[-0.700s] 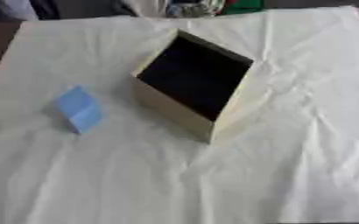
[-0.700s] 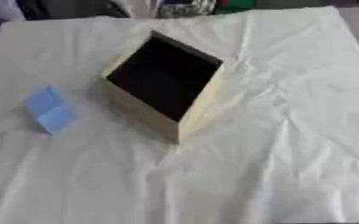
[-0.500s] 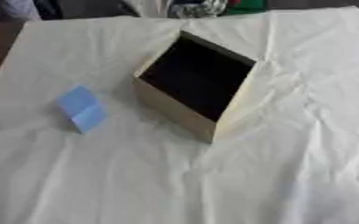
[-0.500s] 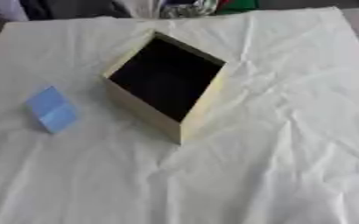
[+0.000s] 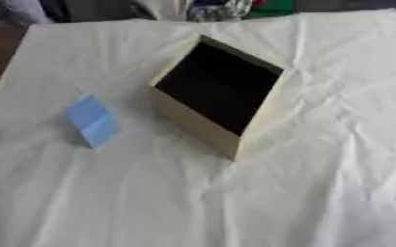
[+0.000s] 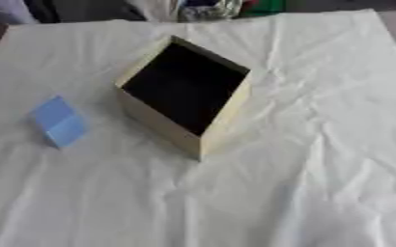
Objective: Pick up objects on the table and place them in the box.
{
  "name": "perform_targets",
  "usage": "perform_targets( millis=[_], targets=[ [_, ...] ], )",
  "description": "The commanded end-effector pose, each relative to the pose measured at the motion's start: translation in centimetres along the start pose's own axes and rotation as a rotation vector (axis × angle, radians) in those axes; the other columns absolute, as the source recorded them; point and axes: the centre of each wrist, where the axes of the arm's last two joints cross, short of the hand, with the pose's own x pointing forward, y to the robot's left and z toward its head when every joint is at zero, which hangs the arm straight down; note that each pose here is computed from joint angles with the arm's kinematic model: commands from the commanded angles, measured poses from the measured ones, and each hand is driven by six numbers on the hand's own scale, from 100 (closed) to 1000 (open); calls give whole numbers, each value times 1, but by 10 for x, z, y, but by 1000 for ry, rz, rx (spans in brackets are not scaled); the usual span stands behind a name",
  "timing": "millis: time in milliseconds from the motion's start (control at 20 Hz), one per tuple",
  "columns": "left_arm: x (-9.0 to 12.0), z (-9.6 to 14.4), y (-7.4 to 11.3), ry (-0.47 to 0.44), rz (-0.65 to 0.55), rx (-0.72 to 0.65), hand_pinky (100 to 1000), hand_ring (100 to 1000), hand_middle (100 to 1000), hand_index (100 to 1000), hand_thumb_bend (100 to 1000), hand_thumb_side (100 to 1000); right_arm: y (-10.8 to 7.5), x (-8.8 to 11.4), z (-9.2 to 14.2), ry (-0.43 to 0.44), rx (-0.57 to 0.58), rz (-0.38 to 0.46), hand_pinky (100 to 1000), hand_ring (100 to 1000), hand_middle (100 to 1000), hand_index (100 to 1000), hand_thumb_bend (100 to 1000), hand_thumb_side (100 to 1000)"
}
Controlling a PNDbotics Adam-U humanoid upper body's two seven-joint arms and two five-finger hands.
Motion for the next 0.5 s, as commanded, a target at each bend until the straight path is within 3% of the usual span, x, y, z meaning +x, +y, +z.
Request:
perform_targets(
  millis=[50,300,500],
  targets=[
    [13,-29,2,-107,-134,-136,688,606,642,777,537,179,1,9,-7,-42,16,8,650,596,557,710,100,472],
    [5,-60,4,-218,-330,-390,710,640,690,819,557,173,3,11,-10,-53,23,2,650,597,558,711,100,470],
    [-1,-84,8,-327,-407,-562,740,686,739,855,584,118,5,13,-12,-65,30,1,651,597,559,711,100,465]
  ],
)
